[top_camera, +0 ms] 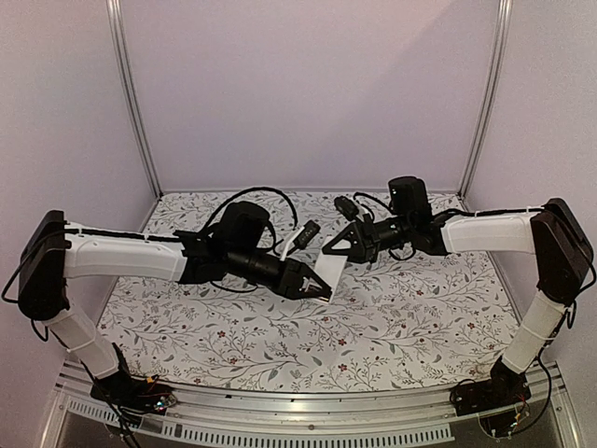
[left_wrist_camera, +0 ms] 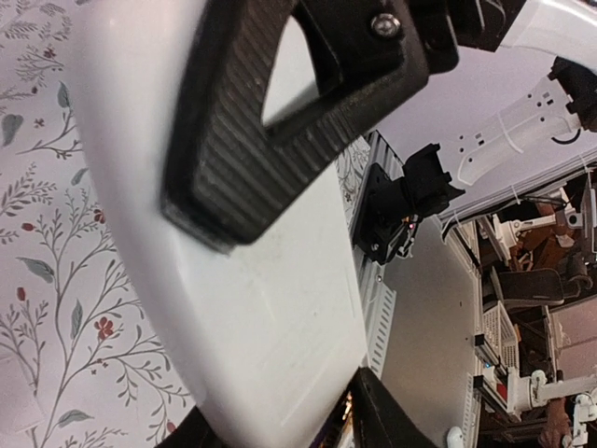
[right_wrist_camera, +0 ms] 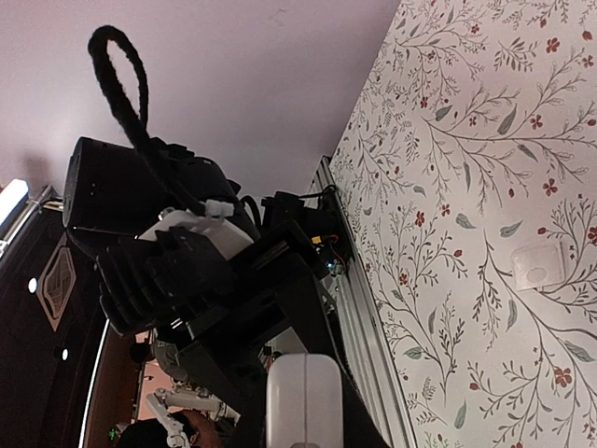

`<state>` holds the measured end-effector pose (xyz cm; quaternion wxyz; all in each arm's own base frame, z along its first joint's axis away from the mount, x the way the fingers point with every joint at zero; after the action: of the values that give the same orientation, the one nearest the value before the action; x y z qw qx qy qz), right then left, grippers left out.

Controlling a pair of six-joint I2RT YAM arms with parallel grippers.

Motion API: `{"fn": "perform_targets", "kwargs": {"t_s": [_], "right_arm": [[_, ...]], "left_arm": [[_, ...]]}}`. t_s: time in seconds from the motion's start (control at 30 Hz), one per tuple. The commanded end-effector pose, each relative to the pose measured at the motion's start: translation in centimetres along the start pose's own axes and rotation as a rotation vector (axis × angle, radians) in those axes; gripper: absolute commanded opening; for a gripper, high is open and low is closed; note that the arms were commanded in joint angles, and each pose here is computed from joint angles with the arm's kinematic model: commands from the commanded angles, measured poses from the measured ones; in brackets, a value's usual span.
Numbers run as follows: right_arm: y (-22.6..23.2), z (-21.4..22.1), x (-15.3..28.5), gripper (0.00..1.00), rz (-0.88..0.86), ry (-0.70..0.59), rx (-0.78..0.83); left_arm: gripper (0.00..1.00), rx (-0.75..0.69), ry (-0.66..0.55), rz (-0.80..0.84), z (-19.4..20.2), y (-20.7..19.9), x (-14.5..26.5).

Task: Load the batteries into the remote control
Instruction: Load the battery into the battery compartment.

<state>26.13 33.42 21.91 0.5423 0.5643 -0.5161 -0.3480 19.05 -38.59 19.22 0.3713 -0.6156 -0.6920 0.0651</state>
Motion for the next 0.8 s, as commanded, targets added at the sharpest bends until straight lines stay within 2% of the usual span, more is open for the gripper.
{"fn": "perform_targets", "kwargs": {"t_s": [0.0, 0.1, 0.2, 0.67, 0.73, 0.77], "right_arm": [[2.1, -0.4, 0.5, 0.0, -0.023, -0.031, 0.02], [2.1, -0.4, 0.5, 0.0, -0.025, -0.033, 0.022], [2.2, -0.3, 0.6, 0.0, -0.029, -0.032, 0.027], [2.4, -0.2, 0.7, 0.0, -0.041, -0.035, 0.05], [2.5, -0.1, 0.7, 0.0, -0.043, -0.035, 0.052], [2.5, -0.2, 0.8, 0.0, -0.041, -0.038, 0.049]], "left_arm": [[0.46, -0.042, 0.004, 0.006, 0.6, 0.3, 0.2], [0.55, -0.047, -0.011, 0.018, 0.3, 0.0, 0.7], [0.55, -0.047, -0.027, 0.037, 0.2, 0.0, 1.3], [0.28, 0.025, -0.053, 0.069, 1.3, 1.7, 2.4], [0.27, 0.031, -0.05, 0.068, 1.4, 2.0, 2.4], [0.32, 0.028, -0.052, 0.063, 1.3, 2.1, 2.4]]}}
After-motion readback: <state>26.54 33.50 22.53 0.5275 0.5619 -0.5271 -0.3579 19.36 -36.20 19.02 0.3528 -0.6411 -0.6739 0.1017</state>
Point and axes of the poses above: each gripper's point midway between its finger pads, its own x axis back along the fingers, its own y axis along the line the jaws close on, z = x × y, the point moved 4 cm from there along x, back along the fingers, and after that the axes turned 11 degrees about -x, right-handed, at the moved point
